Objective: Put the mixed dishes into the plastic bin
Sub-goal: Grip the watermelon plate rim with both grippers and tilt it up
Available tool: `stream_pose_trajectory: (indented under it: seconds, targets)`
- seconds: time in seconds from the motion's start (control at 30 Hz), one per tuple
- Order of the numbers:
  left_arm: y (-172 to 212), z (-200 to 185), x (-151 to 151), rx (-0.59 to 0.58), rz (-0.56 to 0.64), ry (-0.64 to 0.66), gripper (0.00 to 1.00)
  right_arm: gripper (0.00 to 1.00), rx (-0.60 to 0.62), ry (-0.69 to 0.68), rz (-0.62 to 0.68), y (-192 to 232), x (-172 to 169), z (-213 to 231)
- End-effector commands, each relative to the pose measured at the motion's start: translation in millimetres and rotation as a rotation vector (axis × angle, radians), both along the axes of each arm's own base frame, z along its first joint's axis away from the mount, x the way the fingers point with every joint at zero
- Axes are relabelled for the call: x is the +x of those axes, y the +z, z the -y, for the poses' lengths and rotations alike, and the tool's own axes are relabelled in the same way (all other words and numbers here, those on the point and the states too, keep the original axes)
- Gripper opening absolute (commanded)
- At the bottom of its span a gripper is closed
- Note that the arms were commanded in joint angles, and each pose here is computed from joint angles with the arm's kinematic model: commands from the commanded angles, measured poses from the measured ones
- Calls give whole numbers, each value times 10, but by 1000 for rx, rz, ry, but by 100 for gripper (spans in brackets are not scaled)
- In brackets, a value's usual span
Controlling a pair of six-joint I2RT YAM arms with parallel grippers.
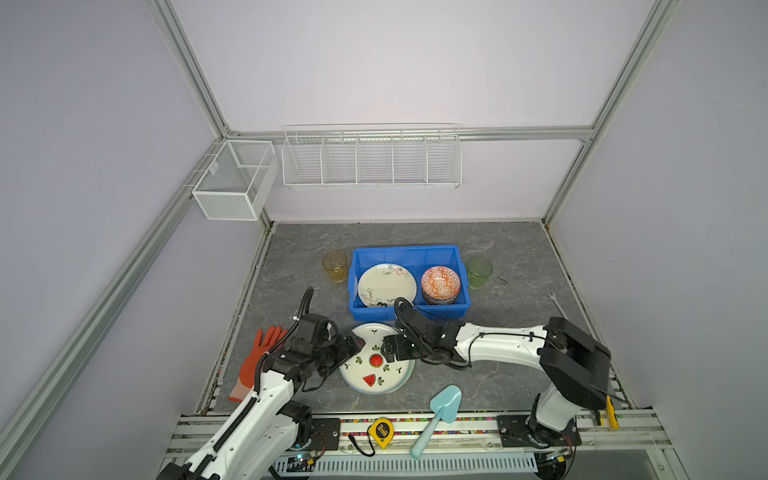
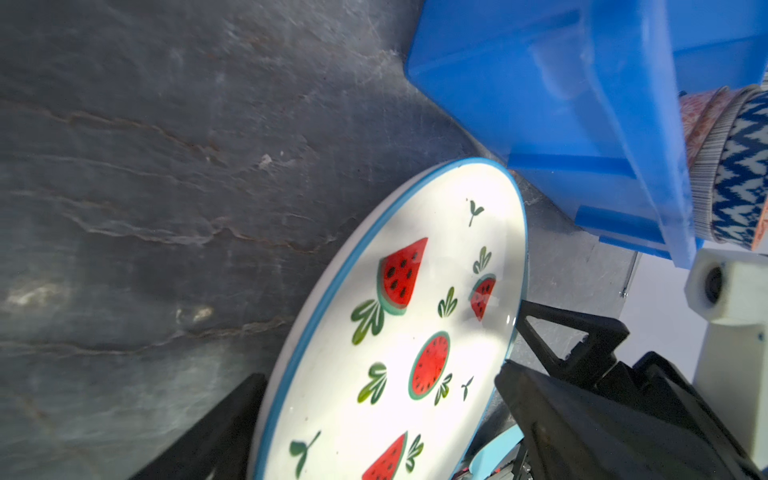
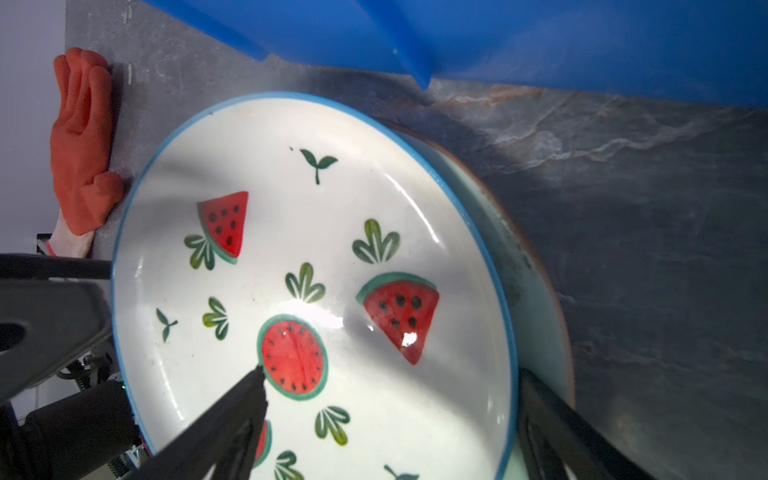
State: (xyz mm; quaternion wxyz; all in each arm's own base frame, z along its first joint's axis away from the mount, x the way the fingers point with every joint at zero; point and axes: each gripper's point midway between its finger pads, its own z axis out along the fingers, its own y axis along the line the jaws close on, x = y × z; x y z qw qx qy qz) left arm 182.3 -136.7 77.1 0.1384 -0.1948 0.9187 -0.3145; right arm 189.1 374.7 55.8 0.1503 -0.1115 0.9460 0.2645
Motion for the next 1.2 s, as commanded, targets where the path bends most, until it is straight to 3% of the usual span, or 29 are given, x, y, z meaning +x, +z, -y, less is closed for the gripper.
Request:
stream_pose_trajectory:
  seconds: [0.0,0.33,1.17]
  targets:
    - [211,148,60,-97,49,-20,87,93,86,42,-33,97,-68,-248]
    - [258,156,74,-106,53,-14,64,93,86,42,-32,100,-72,-245]
    - [381,123,0,-119,79,-8,32,93,46,12,12,240,27,-13]
